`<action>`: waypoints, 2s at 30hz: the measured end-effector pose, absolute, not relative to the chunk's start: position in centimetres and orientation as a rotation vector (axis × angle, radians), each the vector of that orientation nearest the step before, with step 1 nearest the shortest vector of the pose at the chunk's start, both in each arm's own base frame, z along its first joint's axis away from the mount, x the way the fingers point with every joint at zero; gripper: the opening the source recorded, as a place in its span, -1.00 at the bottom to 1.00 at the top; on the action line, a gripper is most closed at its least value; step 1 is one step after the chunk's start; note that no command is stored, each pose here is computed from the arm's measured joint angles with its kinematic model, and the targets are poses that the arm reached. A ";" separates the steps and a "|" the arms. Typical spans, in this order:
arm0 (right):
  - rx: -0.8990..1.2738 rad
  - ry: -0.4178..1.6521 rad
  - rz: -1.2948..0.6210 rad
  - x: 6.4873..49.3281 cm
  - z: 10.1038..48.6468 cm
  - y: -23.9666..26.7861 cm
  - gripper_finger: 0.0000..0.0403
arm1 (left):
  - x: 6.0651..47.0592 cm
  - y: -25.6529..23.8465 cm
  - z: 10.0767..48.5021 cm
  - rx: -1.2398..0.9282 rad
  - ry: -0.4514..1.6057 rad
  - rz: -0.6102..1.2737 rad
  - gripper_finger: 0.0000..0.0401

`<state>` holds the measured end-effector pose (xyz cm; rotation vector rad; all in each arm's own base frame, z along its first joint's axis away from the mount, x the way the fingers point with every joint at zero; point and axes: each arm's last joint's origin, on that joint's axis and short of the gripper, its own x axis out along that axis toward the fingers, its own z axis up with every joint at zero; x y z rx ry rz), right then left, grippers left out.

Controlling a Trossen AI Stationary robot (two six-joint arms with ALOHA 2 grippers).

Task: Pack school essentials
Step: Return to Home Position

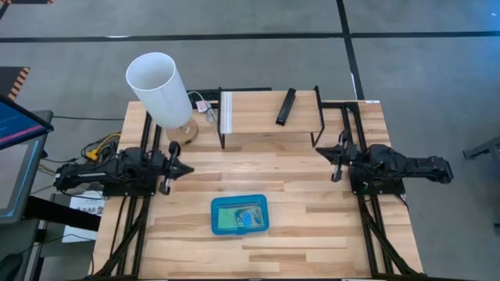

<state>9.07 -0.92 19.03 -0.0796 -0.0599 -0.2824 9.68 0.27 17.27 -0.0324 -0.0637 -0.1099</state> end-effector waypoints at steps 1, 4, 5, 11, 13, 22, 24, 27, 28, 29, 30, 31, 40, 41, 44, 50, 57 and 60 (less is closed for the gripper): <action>-0.079 -0.037 -0.284 9.1 18.8 -0.9 -0.98 | 9.6 0.1 17.3 -0.011 -0.064 -0.158 -0.98; -0.068 -0.007 -0.291 9.1 18.5 -1.0 -0.98 | 9.6 0.0 17.3 -0.003 -0.053 -0.192 -0.98; -0.065 -0.003 -0.293 9.1 18.4 -1.0 -0.98 | 9.6 0.0 17.3 -0.004 -0.051 -0.191 -0.98; -0.076 0.005 -0.320 9.0 18.6 -1.3 -0.98 | 9.6 0.0 17.3 0.016 -0.049 -0.185 -0.98; -0.061 -0.002 -0.329 8.8 19.1 -1.4 -0.98 | 9.6 0.1 17.3 0.003 -0.045 -0.170 -0.98; -0.100 0.010 -0.328 8.3 20.3 -1.3 -0.98 | 9.6 0.1 17.3 -0.026 -0.042 -0.169 -0.98; -0.091 0.030 -0.327 8.3 20.1 -1.3 -0.98 | 9.6 0.1 17.3 -0.012 -0.043 -0.167 -0.98; -0.077 0.029 -0.315 8.4 20.1 -1.3 -0.98 | 9.6 0.1 17.3 -0.008 -0.043 -0.166 -0.98; -0.073 0.032 -0.303 8.4 20.0 -1.2 -0.98 | 9.6 0.1 17.3 -0.009 -0.043 -0.166 -0.98; -0.070 0.035 -0.290 8.4 20.0 -1.1 -0.98 | 9.6 0.1 17.3 -0.012 -0.043 -0.166 -0.98; -0.064 0.036 -0.284 8.4 20.0 -1.1 -0.98 | 9.6 0.1 17.3 -0.013 -0.043 -0.166 -0.98; -0.059 0.037 -0.278 8.4 19.9 -1.1 -0.98 | 9.6 0.1 17.3 -0.013 -0.043 -0.166 -0.98; -0.047 0.041 -0.244 9.1 18.2 -0.8 -0.98 | 9.6 0.1 17.3 -0.019 -0.042 -0.166 -0.98; -0.045 0.040 -0.246 9.2 17.7 -0.8 -0.98 | 9.6 0.1 17.3 -0.019 -0.042 -0.166 -0.98; -0.045 -0.021 -0.255 9.5 17.5 -0.9 -0.98 | 9.6 0.1 17.3 -0.025 -0.042 -0.167 -0.98; -0.043 -0.038 -0.285 9.5 17.3 -1.2 -0.95 | 9.6 0.1 17.3 -0.046 -0.041 -0.165 -0.98; 0.100 -0.037 -0.347 9.6 17.1 -1.8 -0.87 | 9.6 0.3 17.2 -0.053 -0.033 -0.095 -0.98; 0.097 -0.024 -0.364 9.6 17.0 -1.9 -0.84 | 9.6 0.4 17.2 -0.054 -0.029 -0.062 -0.98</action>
